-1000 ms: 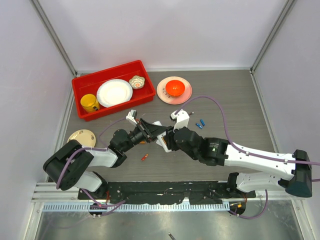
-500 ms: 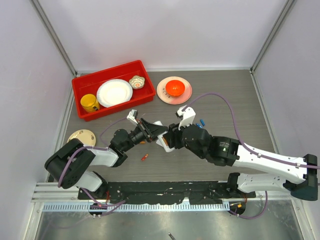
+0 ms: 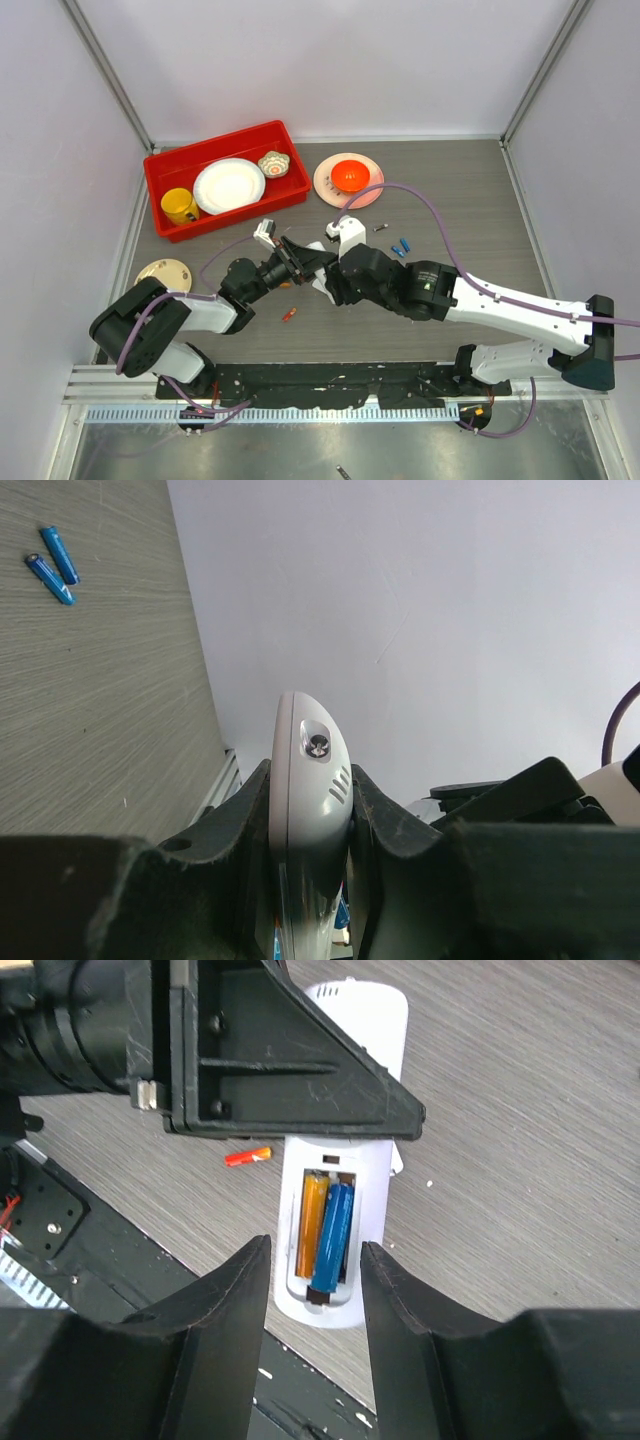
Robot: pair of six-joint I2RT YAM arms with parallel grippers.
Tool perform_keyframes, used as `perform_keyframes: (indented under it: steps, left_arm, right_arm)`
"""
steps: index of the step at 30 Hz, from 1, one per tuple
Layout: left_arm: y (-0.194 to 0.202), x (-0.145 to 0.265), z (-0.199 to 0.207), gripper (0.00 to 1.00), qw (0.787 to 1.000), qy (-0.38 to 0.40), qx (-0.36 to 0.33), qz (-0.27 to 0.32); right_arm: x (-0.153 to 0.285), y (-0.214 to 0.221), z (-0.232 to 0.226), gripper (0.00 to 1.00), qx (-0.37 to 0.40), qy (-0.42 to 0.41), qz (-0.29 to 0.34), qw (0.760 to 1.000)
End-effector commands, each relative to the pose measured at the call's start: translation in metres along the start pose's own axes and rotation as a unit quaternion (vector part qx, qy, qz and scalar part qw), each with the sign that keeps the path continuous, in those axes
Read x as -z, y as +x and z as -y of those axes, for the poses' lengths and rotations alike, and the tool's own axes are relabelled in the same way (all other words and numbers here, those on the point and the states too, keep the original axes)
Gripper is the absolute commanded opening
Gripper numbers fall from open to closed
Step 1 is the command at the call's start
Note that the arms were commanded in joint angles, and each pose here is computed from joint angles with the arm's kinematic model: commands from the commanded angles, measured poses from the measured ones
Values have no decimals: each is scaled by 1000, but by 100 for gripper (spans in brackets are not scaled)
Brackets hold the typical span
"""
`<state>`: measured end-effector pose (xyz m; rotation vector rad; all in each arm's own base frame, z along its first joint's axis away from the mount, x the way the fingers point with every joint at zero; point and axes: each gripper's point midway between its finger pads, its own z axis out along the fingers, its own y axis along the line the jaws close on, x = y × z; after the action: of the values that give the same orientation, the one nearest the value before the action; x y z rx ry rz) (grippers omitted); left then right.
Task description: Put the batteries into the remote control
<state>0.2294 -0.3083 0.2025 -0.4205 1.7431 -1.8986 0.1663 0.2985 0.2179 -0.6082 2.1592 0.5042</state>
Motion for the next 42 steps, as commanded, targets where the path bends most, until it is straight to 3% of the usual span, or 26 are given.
perform_keyframes:
  steps: [1,12,25,33,42]
  left_arm:
    - [-3,-3,44,0,996,81,-29,7]
    - [-4,-3,46,0,996,84,-29,7]
    - [-2,-3,48,0,996,86,-28,3]
    - [-2,-2,46,0,996,84,-28,3]
    - [-2,-4,46,0,996,83,-30,4]
  right_arm:
    - [10,-6,4,46,11,3,-2,1000]
    - [3,6,5,38,18,8,-19,1000]
    - [-4,9,1,20,25,3,-26,999]
    - [0,0,-1,6,17,-5,-7,1000]
    - [-3,-10,-8,1,-14,-11,13,1000]
